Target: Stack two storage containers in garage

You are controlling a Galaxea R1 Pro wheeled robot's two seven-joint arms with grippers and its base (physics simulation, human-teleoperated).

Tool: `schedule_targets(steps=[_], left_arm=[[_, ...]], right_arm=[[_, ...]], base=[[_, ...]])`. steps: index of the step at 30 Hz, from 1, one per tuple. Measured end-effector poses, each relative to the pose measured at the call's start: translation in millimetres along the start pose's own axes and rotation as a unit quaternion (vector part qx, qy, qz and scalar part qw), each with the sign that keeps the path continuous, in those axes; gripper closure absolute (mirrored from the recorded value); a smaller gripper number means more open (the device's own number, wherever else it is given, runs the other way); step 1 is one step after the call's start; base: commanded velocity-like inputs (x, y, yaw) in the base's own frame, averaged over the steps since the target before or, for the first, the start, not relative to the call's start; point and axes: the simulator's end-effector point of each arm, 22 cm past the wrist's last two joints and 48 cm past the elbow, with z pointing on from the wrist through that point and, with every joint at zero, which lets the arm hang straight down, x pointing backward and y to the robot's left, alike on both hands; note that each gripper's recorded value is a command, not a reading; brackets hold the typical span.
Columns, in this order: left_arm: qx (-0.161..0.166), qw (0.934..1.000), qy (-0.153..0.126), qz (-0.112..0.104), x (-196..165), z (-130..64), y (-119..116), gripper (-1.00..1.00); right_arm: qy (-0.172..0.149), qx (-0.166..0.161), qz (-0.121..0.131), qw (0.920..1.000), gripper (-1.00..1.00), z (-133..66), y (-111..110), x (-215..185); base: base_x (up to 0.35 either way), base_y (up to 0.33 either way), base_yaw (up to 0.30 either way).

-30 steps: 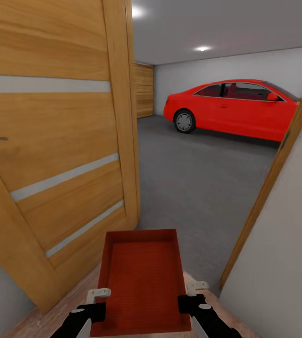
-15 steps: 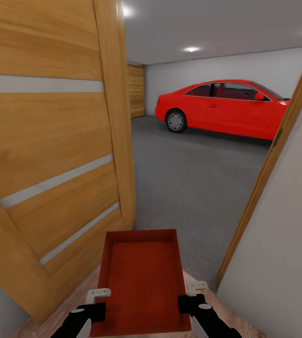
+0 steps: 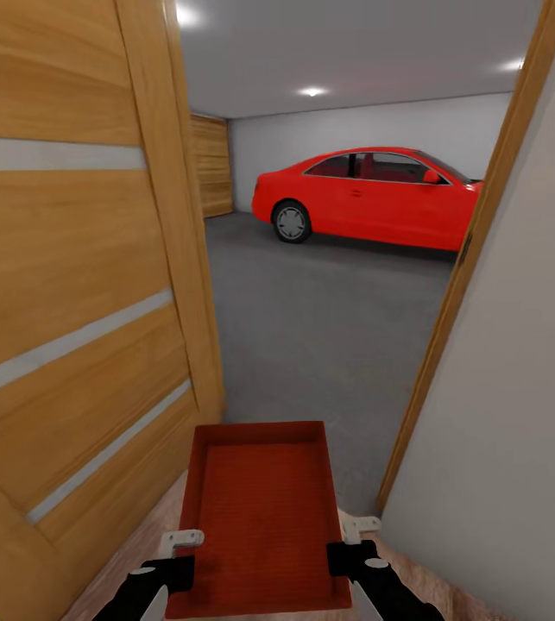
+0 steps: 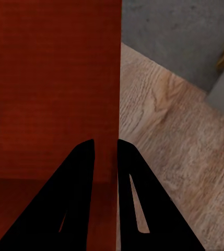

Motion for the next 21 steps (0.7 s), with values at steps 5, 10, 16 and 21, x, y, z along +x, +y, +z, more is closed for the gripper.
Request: schedule_targets(steps=[5,10,16,21], left_arm=[[0.0,1.0,0.0,0.0,0.1,0.2,0.0,1.0],[0.0,1.0,0.0,0.0,0.3,0.2,0.0,1.0],[0.0,1.0,0.0,0.0,0.3,0.3,0.0,1.0],[0.0,1.0,0.0,0.0,0.2,0.2,0.0,1.0]], right_arm=[[0.0,0.0,0.0,1.0,1.0,0.1,0.0,0.1],[0.0,0.0,0.0,1.0,1.0,0.2,0.0,0.1],[0.0,0.0,0.0,1.0,1.0,0.2,0.0,0.1],[0.0,0.0,0.0,1.0,1.0,0.2,0.0,0.1]], base=[[0.092,0.095,-0.246],[0.018,0.019,-0.246],[0.003,0.004,-0.246],[0.001,0.038,-0.209]])
